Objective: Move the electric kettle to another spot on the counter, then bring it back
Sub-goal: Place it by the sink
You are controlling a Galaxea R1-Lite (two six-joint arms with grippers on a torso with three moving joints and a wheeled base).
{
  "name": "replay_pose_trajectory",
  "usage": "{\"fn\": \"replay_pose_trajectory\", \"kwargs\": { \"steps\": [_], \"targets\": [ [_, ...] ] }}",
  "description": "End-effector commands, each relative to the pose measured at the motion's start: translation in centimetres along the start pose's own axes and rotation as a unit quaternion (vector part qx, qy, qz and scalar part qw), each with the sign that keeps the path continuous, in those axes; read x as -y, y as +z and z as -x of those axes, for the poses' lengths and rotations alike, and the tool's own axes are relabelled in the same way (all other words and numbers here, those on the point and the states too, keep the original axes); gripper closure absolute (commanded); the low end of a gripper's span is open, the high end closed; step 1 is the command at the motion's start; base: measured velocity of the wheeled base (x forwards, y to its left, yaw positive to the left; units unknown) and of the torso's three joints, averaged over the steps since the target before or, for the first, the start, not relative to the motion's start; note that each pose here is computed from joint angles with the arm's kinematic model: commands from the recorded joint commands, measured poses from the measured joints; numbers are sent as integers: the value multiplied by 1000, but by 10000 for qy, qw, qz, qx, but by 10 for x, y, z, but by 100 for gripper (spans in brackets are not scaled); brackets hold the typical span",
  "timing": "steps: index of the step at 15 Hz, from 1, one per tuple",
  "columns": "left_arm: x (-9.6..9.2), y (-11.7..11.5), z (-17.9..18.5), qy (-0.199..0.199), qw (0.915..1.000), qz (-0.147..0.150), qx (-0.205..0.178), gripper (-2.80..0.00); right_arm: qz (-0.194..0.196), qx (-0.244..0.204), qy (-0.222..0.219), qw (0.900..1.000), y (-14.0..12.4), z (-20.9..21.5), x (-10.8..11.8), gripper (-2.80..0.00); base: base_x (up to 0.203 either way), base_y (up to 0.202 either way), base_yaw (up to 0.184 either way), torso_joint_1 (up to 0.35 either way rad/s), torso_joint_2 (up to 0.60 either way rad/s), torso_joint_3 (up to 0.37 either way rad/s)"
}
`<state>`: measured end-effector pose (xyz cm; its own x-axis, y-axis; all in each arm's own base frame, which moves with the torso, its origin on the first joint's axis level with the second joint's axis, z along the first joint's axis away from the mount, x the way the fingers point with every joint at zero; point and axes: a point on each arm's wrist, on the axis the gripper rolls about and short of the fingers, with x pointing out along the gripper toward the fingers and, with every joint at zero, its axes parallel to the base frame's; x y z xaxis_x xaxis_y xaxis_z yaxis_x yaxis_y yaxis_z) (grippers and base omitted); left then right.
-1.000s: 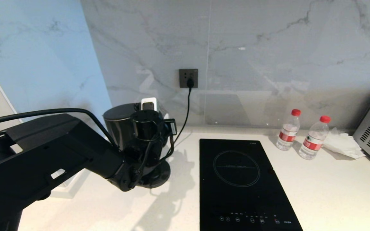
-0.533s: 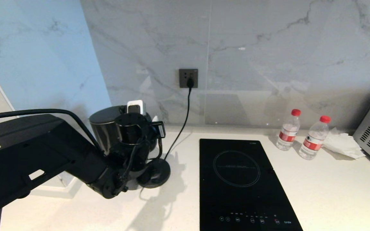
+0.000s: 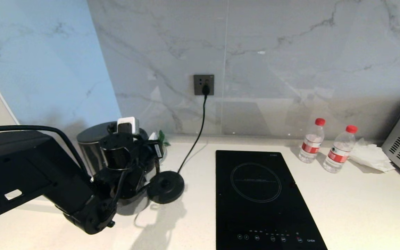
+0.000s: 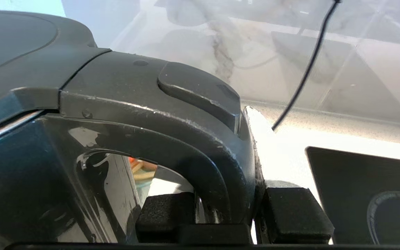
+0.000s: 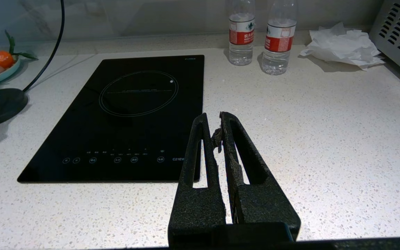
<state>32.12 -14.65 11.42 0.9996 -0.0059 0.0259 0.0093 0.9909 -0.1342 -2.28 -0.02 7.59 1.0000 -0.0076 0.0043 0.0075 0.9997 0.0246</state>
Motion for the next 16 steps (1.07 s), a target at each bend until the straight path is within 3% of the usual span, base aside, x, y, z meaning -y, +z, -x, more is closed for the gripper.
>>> {"fn": "replay_pose_trajectory", "kwargs": {
  "steps": [1, 5, 11, 16],
  "targets": [
    [-9, -7, 8, 56, 10000, -30, -60, 0, 0, 9, 0, 10000, 0, 0, 0, 0, 0, 0, 0, 0, 0, 0],
    [-19, -15, 23, 73, 9999, -47, -93, 0, 0, 9, 0, 10000, 0, 0, 0, 0, 0, 0, 0, 0, 0, 0],
    [-31, -36, 37, 174, 9979, -244, -575, 0, 0, 9, 0, 10000, 0, 0, 0, 0, 0, 0, 0, 0, 0, 0],
    [-35, -47, 35, 259, 9969, -138, -735, 0, 0, 9, 0, 10000, 0, 0, 0, 0, 0, 0, 0, 0, 0, 0]
  ]
}}
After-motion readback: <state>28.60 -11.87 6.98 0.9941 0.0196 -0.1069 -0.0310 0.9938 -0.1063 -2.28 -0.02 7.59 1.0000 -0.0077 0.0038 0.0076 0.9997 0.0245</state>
